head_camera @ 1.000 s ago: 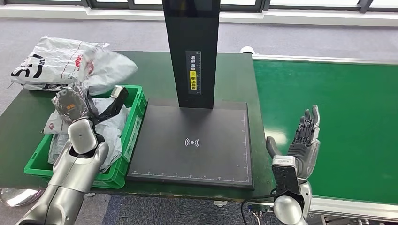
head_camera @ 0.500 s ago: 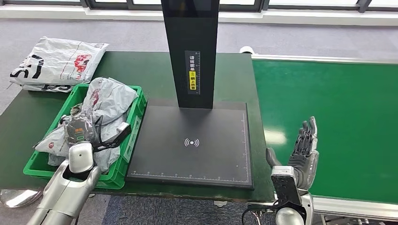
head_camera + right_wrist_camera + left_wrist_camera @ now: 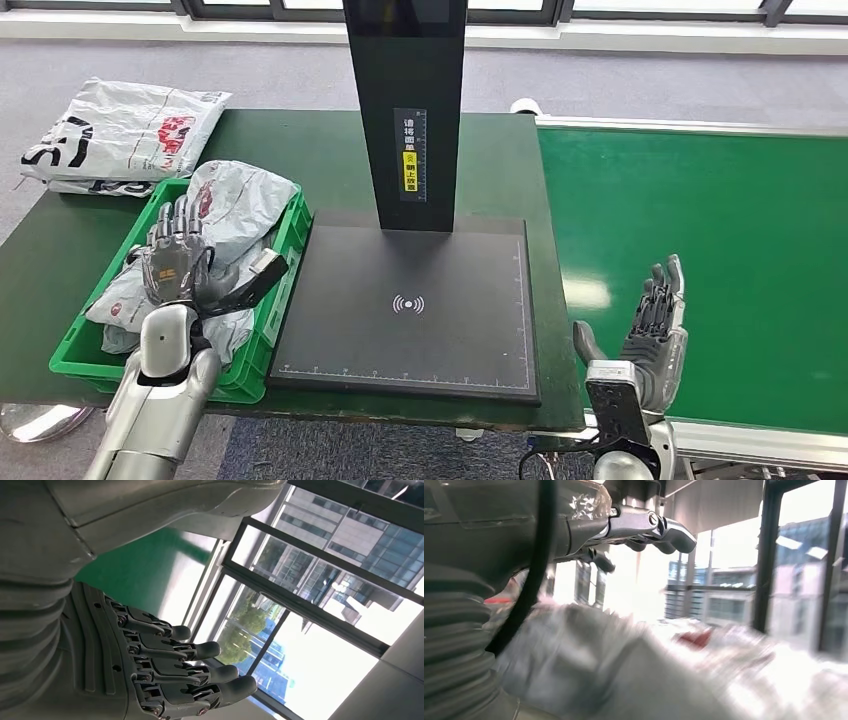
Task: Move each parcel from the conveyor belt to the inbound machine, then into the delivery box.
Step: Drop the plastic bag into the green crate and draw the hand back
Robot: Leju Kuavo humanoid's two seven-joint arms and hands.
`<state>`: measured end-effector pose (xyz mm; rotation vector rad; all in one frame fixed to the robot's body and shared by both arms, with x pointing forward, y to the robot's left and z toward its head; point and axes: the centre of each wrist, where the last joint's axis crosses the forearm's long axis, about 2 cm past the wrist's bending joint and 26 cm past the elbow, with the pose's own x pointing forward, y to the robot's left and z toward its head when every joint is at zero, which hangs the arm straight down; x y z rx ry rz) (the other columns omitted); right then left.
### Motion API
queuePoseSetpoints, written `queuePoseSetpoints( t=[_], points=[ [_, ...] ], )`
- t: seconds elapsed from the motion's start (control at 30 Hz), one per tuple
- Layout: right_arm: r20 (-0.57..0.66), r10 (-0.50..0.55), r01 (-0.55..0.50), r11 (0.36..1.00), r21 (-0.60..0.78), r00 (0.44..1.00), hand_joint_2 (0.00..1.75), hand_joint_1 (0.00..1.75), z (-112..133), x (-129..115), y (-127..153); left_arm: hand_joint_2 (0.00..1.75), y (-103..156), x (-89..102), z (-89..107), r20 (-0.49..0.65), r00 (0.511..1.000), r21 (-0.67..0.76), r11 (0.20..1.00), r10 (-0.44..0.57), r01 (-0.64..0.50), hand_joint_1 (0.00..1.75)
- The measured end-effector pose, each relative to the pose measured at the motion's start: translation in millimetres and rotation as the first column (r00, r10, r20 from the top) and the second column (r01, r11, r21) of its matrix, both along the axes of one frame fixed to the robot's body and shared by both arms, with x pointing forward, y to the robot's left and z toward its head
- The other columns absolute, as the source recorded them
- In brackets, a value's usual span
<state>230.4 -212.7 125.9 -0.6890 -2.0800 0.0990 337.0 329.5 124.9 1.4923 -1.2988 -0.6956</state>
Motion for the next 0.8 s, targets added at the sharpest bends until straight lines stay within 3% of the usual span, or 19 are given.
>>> queuePoseSetpoints(
  t=[0.17, 0.4, 0.57, 0.7, 0.8],
  points=[
    [0.005, 0.000, 0.000, 1.000, 0.018, 1.000, 1.75, 0.00, 0, 1, -1, 0.00, 10, 7.5, 17.7, 0.295, 0.954, -0.171, 0.979, -0.055, 0.110, 0.00],
    [0.027, -0.022, 0.022, 1.000, 0.015, 0.999, 1.75, 0.00, -1, 1, -5, 0.00, 22, 9.4, 31.6, 0.484, 0.868, -0.201, 0.952, -0.108, 0.230, 0.00],
    [0.024, -0.015, 0.014, 0.999, 0.037, 1.000, 1.75, 0.00, -3, 7, -7, 0.00, 11, 13.0, 27.6, 0.518, 0.852, -0.407, 0.853, -0.077, 0.325, 0.00],
    [0.021, -0.003, 0.002, 0.999, 0.041, 1.000, 1.75, 0.00, -3, 12, -7, 0.00, -8, 17.2, 24.0, 0.492, 0.857, -0.507, 0.750, -0.152, 0.424, 0.00],
    [0.017, 0.026, -0.027, 0.998, 0.050, 1.000, 1.75, 0.00, 0, 25, -6, 0.00, -38, 23.4, 21.6, 0.490, 0.833, -0.589, 0.608, -0.257, 0.533, 0.00]
  ],
)
